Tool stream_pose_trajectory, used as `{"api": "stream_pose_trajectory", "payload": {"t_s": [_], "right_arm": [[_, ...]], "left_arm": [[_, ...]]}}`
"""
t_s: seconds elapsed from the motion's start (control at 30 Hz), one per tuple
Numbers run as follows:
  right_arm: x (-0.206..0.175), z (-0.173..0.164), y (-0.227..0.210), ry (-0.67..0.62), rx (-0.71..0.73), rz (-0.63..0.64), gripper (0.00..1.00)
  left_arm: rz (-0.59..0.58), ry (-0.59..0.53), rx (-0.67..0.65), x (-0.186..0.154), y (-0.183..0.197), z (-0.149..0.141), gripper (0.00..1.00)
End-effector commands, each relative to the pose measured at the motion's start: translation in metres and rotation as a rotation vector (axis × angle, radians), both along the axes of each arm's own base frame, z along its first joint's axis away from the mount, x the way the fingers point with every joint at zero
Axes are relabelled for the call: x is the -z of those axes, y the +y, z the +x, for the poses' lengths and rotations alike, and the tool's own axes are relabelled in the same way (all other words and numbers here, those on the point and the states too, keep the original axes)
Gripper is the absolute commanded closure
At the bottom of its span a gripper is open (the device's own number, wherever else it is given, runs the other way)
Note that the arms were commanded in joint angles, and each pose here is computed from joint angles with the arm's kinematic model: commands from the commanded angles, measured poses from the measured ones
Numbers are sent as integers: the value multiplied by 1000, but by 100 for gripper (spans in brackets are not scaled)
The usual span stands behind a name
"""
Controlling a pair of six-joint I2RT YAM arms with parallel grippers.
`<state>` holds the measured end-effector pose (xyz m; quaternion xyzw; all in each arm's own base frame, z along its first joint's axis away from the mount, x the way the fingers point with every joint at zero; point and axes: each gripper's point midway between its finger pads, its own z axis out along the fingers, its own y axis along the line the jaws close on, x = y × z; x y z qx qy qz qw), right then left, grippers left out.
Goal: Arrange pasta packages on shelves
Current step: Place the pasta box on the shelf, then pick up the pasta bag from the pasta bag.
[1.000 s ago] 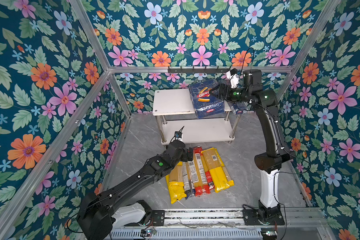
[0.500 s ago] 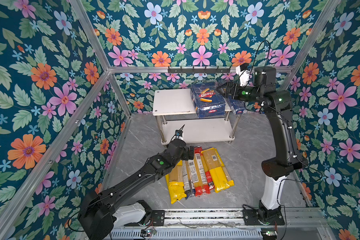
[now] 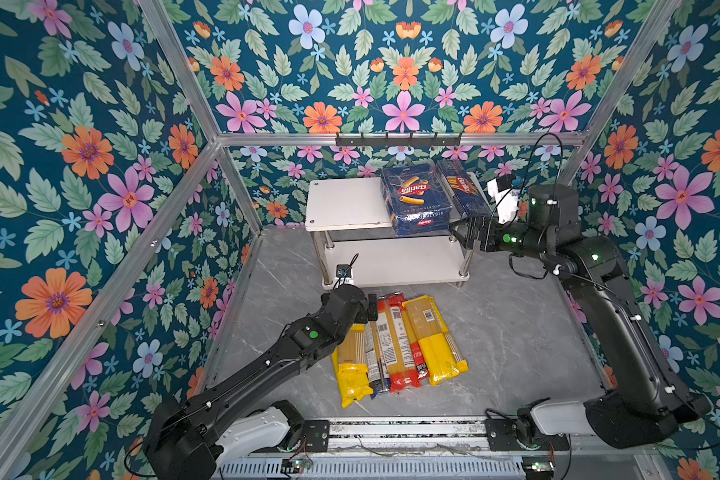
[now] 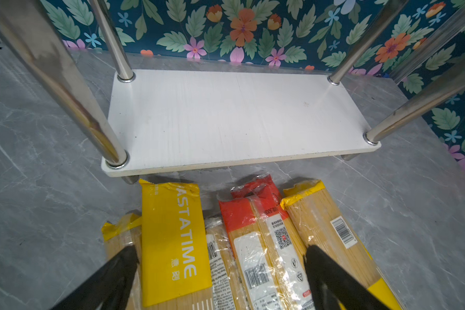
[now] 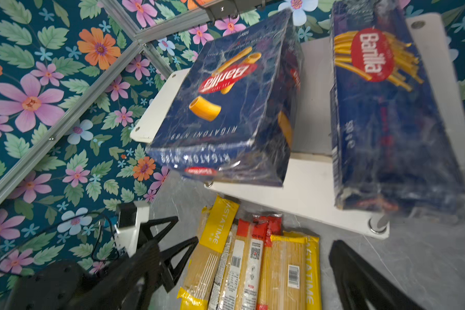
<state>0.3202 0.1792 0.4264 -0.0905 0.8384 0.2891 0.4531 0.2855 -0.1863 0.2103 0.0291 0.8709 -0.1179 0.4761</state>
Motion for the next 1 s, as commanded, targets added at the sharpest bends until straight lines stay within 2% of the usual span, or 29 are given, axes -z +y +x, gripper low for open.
{"api": "stream_pose_trajectory", "payload": {"t_s": [0.0, 0.17, 0.3, 0.47, 0.7, 0.97], "right_arm": [[12, -12, -2, -23, 14, -16, 1], [68, -41, 2, 140, 1, 11, 1], [118, -56, -3, 244, 23, -22, 1], [170, -80, -4, 350, 3, -3, 1], [206, -100, -6, 426, 4, 8, 2], [212, -101, -6, 426, 10, -35, 1]], "left_arm": [[-12, -6, -41, 2, 10, -3, 0], [-15, 10, -40, 14, 16, -10, 0], [-11, 41, -63, 29, 22, -15, 0], [-21, 83, -79, 50, 26, -22, 0], [-16, 155, -107, 82, 35, -34, 0], [20, 273, -146, 123, 44, -48, 2]]}}
